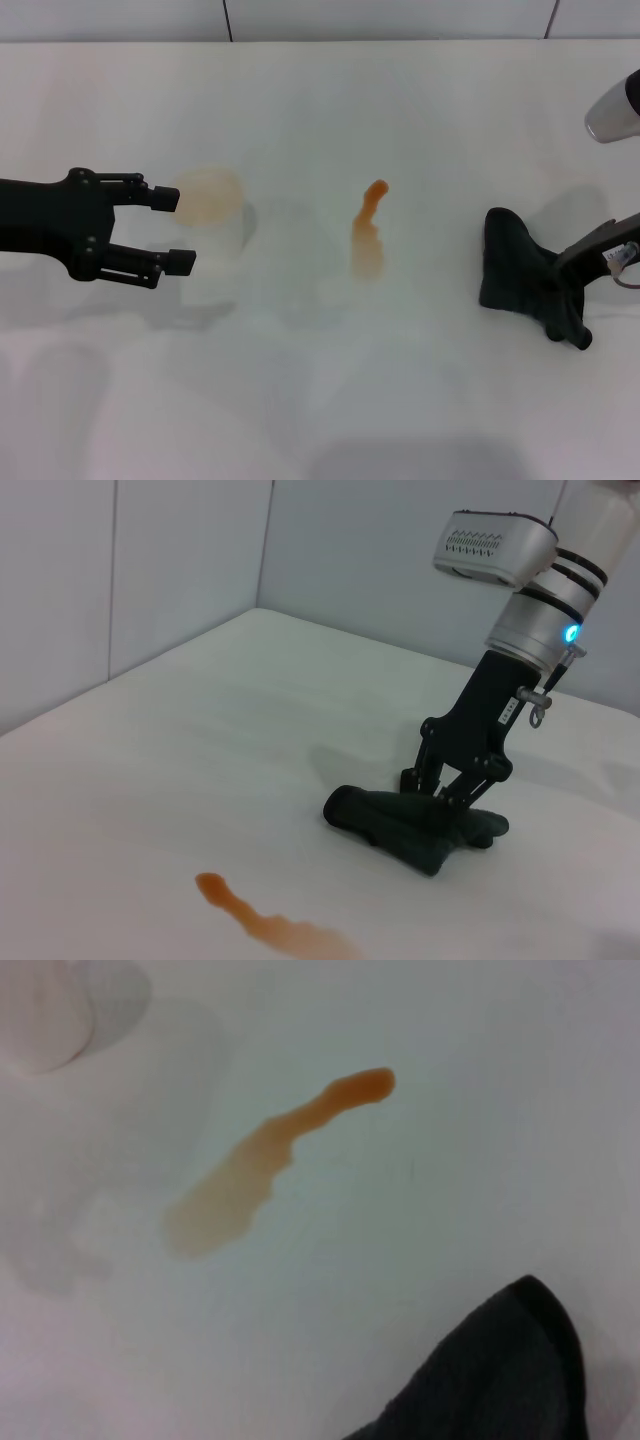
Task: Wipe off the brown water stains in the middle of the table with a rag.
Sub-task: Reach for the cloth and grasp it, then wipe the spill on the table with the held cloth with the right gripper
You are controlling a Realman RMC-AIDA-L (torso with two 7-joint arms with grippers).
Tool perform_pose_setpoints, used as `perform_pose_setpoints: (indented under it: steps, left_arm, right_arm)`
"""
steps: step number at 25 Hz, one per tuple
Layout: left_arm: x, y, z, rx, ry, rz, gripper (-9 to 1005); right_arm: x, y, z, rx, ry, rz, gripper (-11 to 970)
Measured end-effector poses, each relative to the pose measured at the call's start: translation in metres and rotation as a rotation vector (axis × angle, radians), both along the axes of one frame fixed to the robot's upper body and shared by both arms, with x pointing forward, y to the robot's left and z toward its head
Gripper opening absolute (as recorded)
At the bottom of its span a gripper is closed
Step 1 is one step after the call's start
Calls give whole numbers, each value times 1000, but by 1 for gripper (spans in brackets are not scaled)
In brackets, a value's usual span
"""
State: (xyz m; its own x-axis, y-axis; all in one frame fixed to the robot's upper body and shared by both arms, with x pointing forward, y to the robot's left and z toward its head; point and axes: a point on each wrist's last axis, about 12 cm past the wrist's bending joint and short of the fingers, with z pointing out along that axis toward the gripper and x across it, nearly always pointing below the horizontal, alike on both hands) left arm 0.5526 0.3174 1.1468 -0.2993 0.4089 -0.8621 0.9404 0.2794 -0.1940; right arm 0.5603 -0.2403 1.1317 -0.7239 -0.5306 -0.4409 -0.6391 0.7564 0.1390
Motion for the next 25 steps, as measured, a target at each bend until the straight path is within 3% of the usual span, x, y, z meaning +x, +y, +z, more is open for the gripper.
perform_pose_setpoints:
  steps: [8, 17, 25]
  left_arm:
    - [0, 0, 0, 0, 0, 0, 888]
    - [-1, 1, -1, 0, 2, 2, 888]
    - [-1, 1, -1, 0, 1, 2, 888]
  right_arm:
    - [-1, 2, 2, 12, -3, 8, 136]
    - [-2, 10, 7, 50, -14, 42, 72]
    - [-3, 37, 19, 120, -24, 132, 70]
